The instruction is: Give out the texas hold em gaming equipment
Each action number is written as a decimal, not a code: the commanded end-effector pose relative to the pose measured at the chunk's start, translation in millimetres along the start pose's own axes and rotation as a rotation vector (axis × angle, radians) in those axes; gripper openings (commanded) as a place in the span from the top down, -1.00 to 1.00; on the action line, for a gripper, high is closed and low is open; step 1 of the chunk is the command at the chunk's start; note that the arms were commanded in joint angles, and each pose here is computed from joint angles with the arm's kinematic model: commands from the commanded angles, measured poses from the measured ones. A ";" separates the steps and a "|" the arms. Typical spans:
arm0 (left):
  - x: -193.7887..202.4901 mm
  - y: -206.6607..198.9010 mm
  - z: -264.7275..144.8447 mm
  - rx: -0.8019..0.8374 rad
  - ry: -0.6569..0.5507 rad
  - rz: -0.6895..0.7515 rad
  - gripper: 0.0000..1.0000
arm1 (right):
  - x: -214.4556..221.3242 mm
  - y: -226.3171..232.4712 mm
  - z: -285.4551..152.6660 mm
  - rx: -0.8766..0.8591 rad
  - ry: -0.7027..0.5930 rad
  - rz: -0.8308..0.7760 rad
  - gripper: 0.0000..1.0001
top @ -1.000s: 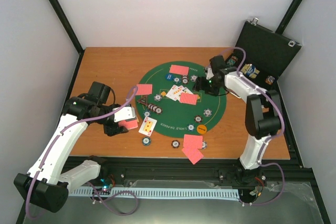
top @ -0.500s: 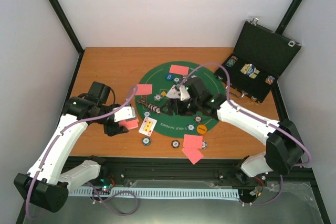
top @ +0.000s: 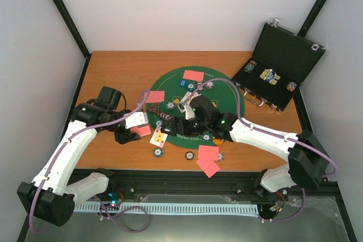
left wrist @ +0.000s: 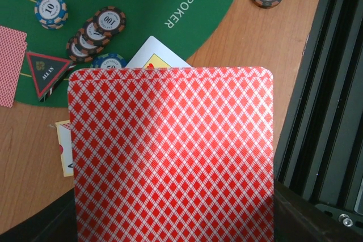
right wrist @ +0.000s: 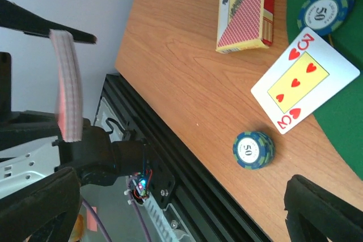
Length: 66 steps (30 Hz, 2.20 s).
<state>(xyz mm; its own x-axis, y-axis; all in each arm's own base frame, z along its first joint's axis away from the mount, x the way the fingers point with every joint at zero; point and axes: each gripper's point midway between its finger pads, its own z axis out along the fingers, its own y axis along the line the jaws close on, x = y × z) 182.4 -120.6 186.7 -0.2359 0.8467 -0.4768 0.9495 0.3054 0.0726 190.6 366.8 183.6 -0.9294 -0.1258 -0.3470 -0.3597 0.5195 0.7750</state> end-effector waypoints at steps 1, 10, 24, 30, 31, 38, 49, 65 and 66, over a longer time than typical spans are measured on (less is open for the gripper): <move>-9.4 9.4 -2.0 -0.033 -0.035 -0.008 -0.06 | 12.6 -6.7 8.5 -0.003 0.045 0.027 -0.94; -5.3 1.5 -2.0 -0.036 -0.049 0.014 -0.06 | -3.1 17.5 5.9 -0.055 0.032 -0.002 -0.98; -7.3 -0.5 -2.5 -0.011 -0.048 0.011 -0.05 | -17.3 49.9 -0.3 -0.169 -0.002 -0.024 -0.97; -7.5 -2.7 -2.4 -0.002 -0.052 0.010 -0.06 | -20.8 53.4 11.0 -0.218 0.004 -0.033 -0.94; -8.1 -2.6 -3.1 -0.002 -0.053 0.010 -0.05 | -20.5 55.1 13.1 -0.232 0.008 -0.033 -0.93; -8.7 -3.6 -5.5 -0.002 -0.054 0.020 -0.06 | -20.2 63.6 28.0 -0.285 0.024 -0.031 -0.82; -14.3 -6.5 -9.8 0.012 -0.077 0.026 -0.06 | -15.9 73.4 58.8 -0.318 0.063 -0.022 -0.70; -6.9 -10.0 -11.1 0.001 -0.054 0.052 -0.04 | -9.5 55.5 91.0 -0.317 0.149 0.040 -0.50; -6.4 -9.7 -10.6 0.000 -0.051 0.052 -0.05 | -9.0 51.3 88.6 -0.316 0.149 0.048 -0.50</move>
<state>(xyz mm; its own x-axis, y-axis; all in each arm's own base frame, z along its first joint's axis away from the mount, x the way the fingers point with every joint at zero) 172.5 -123.4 186.2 -0.2232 0.8384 -0.4972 0.9567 0.2862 0.0532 191.8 476.2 183.7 -0.9396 -0.2240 -0.2589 -0.3131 0.2563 0.9145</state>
